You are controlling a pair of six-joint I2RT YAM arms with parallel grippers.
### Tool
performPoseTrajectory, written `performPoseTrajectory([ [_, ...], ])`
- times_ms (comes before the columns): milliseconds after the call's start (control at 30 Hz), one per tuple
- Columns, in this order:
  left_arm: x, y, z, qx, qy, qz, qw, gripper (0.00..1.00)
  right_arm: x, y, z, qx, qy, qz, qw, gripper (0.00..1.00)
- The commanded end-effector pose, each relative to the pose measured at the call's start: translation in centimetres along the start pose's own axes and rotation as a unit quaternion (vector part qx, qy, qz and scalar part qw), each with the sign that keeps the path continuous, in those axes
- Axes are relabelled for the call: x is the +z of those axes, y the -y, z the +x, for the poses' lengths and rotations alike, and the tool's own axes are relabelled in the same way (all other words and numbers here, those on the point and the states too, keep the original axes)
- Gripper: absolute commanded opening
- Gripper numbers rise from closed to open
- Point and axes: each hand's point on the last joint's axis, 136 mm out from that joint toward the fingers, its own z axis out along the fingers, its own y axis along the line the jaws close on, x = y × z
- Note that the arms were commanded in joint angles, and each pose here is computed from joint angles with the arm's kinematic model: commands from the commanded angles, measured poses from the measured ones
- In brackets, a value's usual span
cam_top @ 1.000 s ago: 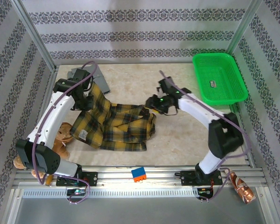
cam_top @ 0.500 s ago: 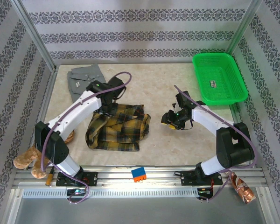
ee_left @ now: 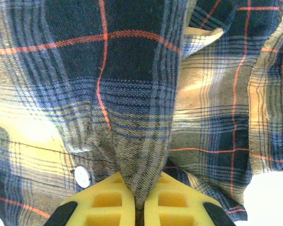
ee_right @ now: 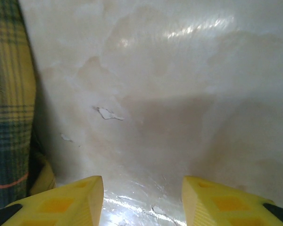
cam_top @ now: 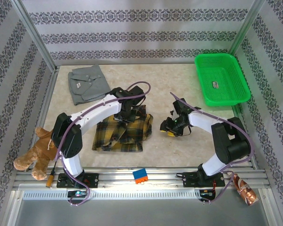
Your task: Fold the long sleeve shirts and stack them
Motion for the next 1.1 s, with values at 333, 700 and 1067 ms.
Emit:
performPoseTrajectory([
  [333,1.9,7.9,-2.1,-0.047,-0.001,0.148,0.988,0.21,3.3,0.7,0.1,0.022,-0.008,-0.006,1.0,0.48],
  [700,-7.6,12.4,-8.1,-0.157,0.135,0.416,0.886,0.5,-1.2,1.6,-1.2,0.005,0.053,-0.042,0.998,0.66],
  [1067,-7.8,-4.4,0.8,-0.246,0.17,0.272,0.915,0.64,-4.4,-4.6,-1.9,-0.182,0.097,-0.121,0.971,0.95],
])
